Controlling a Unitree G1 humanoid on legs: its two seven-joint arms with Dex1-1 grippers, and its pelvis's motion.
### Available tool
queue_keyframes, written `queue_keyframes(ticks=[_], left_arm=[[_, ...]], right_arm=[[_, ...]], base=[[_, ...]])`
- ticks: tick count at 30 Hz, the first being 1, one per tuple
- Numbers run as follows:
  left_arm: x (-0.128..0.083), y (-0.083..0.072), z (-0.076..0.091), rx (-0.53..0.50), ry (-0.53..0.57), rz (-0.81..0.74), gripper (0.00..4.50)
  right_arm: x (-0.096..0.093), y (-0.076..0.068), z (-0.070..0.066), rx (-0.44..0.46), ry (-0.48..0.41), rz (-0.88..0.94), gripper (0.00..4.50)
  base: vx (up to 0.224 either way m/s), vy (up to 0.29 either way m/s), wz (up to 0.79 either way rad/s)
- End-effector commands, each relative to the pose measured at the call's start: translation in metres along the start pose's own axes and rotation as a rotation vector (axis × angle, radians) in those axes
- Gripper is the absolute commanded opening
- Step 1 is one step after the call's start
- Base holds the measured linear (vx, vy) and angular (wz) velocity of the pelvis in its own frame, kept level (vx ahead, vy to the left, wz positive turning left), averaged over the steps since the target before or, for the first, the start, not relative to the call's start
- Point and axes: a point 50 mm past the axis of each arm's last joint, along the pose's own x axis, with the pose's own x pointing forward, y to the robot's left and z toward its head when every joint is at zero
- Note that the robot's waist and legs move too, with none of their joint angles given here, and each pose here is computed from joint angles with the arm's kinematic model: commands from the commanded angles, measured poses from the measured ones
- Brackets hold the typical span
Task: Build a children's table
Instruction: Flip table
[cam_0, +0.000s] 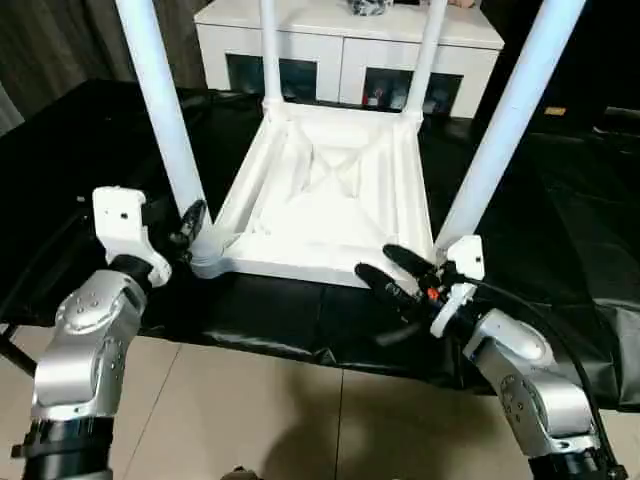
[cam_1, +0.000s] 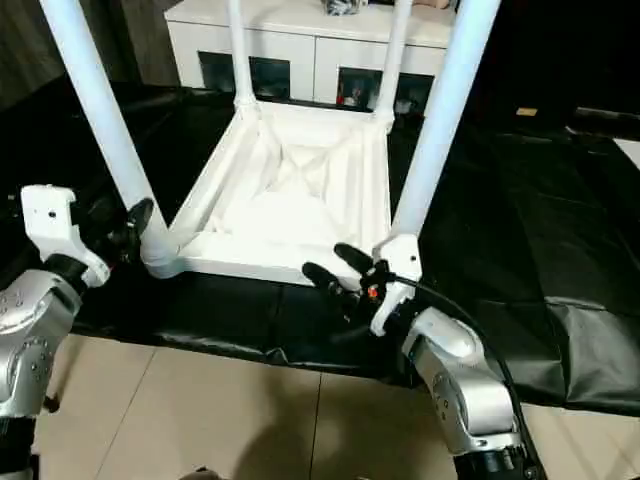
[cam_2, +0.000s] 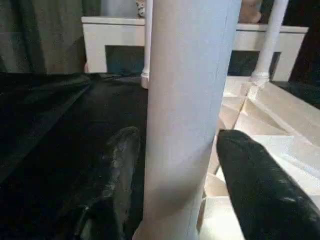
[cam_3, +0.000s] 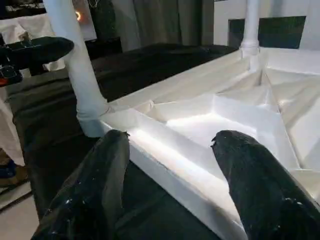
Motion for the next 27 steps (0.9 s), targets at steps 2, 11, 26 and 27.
queue_keyframes(ticks=[2,11,26,27], left_arm=[[0.006,0.0,0.007,0.01,-0.016,-0.054,2.45],[0.018,0.003,0.009,0.065,0.015,-0.049,3.13],[0.017,0.008,0.009,0.05,0.024,-0.019,1.97],[0.017,0.008,0.009,0.047,0.023,-0.016,1.97]], right_arm=[[0.0,0.0,0.0,-0.022,-0.001,0.004,3.0],[-0.001,0.0,0.0,-0.036,-0.008,0.008,3.0],[0.002,0.017,0.004,-0.007,-0.004,0.223,3.0],[0.001,0.016,0.003,-0.008,-0.003,0.222,3.0]], base=[[0.0,0.0,0.0],[0.0,0.0,0.0],[0.0,0.0,0.0],[0.0,0.0,0.0]])
